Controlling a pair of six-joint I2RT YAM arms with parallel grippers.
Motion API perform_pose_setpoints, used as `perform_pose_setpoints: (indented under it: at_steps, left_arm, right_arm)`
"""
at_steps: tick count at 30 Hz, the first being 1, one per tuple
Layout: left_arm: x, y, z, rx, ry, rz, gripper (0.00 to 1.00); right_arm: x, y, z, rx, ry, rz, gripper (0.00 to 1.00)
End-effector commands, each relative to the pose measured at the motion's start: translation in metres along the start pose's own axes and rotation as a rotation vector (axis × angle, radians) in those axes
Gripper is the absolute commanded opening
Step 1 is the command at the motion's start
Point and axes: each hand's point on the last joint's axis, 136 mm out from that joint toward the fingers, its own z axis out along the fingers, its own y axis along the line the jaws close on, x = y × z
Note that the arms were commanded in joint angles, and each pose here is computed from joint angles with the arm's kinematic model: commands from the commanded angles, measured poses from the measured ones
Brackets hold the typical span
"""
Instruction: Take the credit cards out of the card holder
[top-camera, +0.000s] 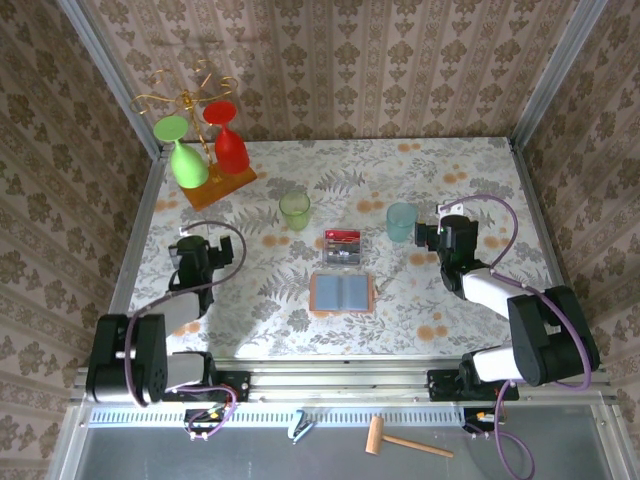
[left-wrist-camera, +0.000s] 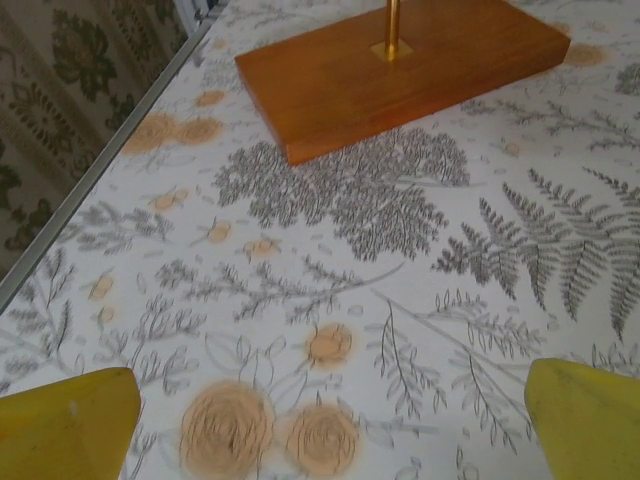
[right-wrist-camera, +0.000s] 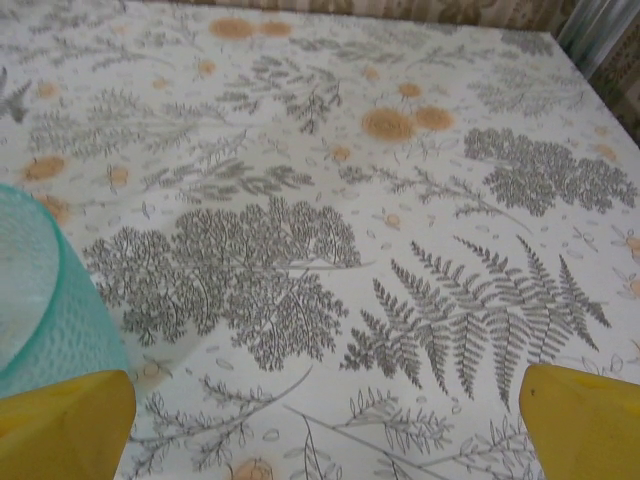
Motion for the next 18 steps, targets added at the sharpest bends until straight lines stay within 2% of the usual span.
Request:
perform_pose_setpoints:
  at_steps: [1, 5, 10, 18]
  left_arm:
    - [-0.038, -0.011, 0.009, 0.067, -0.118, 0.035, 1.0]
    - [-0.042, -0.019, 0.016, 0.104, -0.157, 0.096, 1.0]
    - [-0.024, -0.016, 0.028, 0.128, -0.203, 0.066, 1.0]
    - [-0.024, -0.024, 0.034, 0.145, -0.143, 0.091, 1.0]
  right_arm:
    - [-0.021, -0.005, 0.0, 0.002, -0.114, 0.026, 1.0]
    - [-0.005, -0.017, 0.012, 0.01, -0.123, 0.09, 1.0]
    - [0.005, -0.017, 0.019, -0.01, -0.114, 0.105, 1.0]
    - [0.007, -0.016, 0.021, -0.021, -0.115, 0.109, 1.0]
